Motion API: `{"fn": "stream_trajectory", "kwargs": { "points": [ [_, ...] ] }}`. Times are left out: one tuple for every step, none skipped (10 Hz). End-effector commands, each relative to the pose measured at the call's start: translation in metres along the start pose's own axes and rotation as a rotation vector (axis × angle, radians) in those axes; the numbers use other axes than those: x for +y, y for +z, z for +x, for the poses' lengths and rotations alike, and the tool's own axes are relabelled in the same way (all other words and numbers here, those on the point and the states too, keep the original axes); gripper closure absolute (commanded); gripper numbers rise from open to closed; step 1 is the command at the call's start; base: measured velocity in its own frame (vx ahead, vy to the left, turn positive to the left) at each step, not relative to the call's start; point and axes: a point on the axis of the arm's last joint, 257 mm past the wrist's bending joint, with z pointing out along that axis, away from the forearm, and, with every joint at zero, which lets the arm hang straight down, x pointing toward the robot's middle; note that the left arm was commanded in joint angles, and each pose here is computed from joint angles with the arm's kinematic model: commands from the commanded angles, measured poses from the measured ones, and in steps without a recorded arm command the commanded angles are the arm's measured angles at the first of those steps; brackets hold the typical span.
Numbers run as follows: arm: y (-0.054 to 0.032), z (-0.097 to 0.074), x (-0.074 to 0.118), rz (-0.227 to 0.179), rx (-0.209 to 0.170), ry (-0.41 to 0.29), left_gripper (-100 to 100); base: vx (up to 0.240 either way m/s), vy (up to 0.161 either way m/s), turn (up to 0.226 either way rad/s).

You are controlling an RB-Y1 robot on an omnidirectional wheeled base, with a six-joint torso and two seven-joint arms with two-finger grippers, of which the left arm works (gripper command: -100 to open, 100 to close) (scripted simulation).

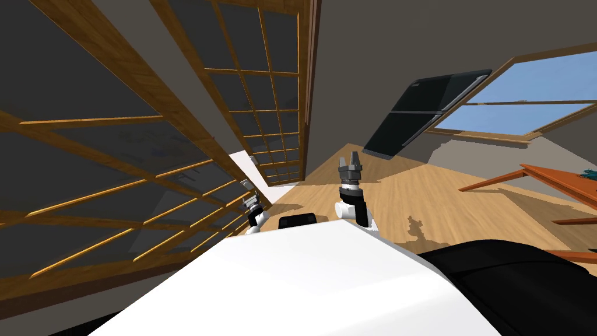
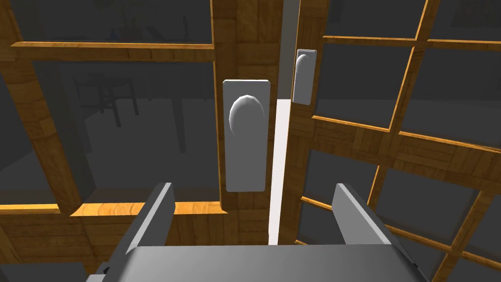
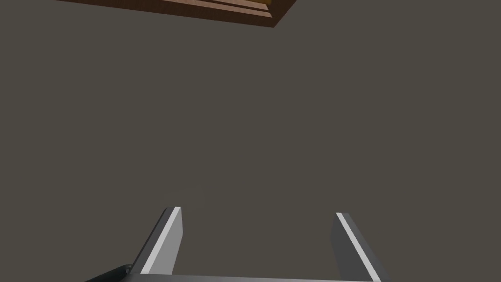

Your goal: Push the door open

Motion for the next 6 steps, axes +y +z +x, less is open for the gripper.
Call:
{"fn": "stream_trajectory", "kwargs": {
  "points": [
    [0.0,0.0,0.0,0.0,0.0,0.0,-100,0.027,0.027,-0.021],
    [0.0009,-0.001,-0.005,0.006,0.0,0.0,-100,0.107,0.059,-0.018],
    [0.0011,-0.001,-0.006,0.007,0.0,0.001,-100,0.166,0.093,-0.035],
    [0.0013,-0.001,-0.009,0.01,0.0,0.001,-100,0.177,0.127,-0.025],
    [0.0014,-0.002,-0.012,0.013,0.0,0.002,-100,0.19,0.151,-0.035],
    [0.0013,-0.002,-0.014,0.016,-0.001,0.002,-100,0.2,0.148,-0.031]
  ]
}}
